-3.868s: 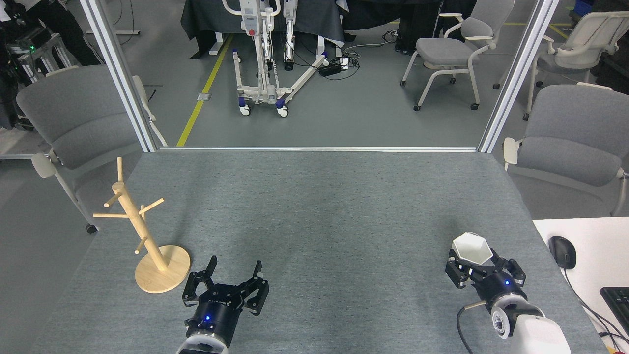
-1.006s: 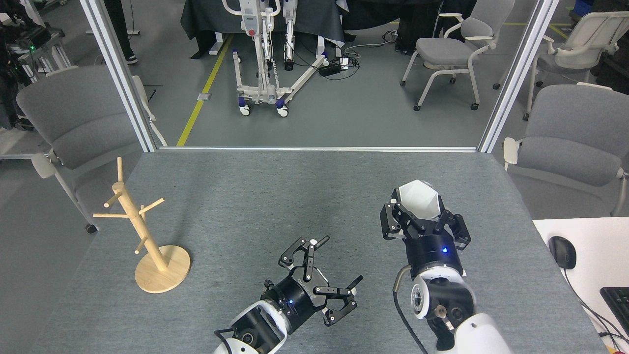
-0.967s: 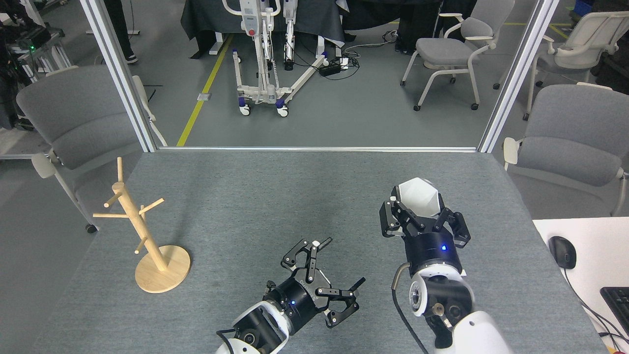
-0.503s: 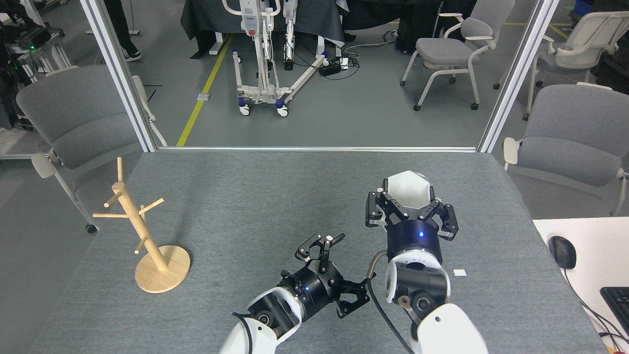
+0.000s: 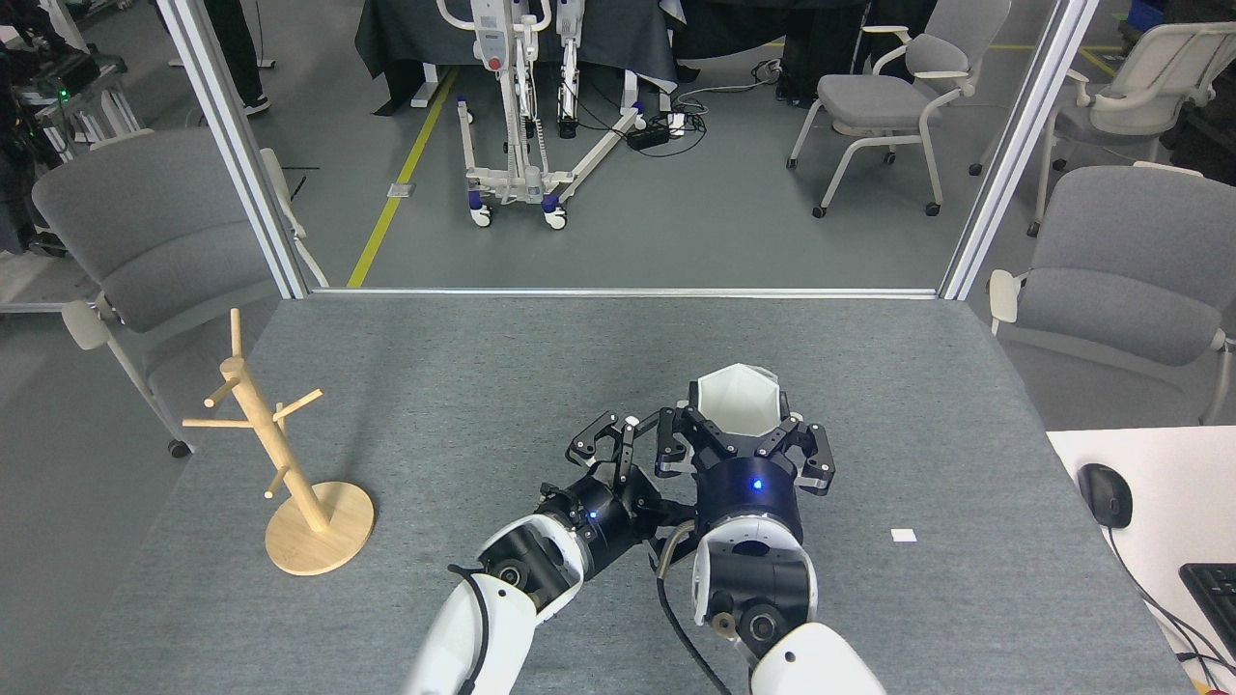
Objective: Hang cup on storage rack
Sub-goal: 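Grasp the cup with the left gripper and open the right gripper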
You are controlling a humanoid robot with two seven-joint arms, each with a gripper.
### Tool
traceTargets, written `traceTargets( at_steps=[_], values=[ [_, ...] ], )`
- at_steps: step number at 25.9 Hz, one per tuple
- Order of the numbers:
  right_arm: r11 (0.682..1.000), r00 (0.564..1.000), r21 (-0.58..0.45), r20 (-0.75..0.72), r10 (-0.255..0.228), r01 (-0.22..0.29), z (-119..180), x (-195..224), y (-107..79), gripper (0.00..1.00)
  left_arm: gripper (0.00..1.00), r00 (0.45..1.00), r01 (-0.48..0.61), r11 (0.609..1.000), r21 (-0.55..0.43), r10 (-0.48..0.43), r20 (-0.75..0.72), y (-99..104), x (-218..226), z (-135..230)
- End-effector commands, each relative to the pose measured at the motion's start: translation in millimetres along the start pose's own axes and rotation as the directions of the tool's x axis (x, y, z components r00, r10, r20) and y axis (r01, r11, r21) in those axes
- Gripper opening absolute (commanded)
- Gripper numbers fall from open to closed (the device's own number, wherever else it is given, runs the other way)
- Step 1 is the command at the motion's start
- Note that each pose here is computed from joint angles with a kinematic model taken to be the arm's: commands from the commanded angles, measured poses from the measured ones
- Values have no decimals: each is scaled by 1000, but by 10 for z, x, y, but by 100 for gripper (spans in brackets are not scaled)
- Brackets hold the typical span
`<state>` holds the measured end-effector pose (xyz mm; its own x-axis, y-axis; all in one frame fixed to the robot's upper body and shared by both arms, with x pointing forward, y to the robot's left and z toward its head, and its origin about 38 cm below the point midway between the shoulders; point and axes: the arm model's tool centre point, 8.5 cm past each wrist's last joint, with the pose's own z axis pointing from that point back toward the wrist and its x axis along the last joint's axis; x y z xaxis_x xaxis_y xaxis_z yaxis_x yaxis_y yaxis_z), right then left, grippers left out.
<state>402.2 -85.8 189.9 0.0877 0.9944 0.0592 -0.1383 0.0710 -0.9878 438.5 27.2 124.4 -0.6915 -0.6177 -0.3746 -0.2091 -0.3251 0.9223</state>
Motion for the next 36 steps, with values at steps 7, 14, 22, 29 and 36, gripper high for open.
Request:
traceTargets(
  at_steps=[7, 14, 22, 29, 36],
  values=[
    [1000, 999, 13, 30, -19, 19, 36, 196, -4, 0, 99, 999, 14, 1000, -8, -13, 30, 54, 4, -41],
    [1000, 999, 24, 43, -15, 14, 49, 271, 32, 0, 99, 996, 11, 1000, 23, -13, 94, 147, 45, -36],
    [999, 999, 35, 51, -16, 14, 70, 337, 71, 0, 95, 996, -5, 999, 31, 2, 87, 158, 36, -31],
    [999, 997, 49, 72, -20, 16, 168, 505, 148, 0, 69, 997, 1, 1000, 7, -1, 79, 151, 19, -45],
    [999, 996, 43, 88, -30, 26, 250, 646, 137, 0, 0, 995, 4, 1000, -31, -1, 96, 109, 38, -34]
  ],
)
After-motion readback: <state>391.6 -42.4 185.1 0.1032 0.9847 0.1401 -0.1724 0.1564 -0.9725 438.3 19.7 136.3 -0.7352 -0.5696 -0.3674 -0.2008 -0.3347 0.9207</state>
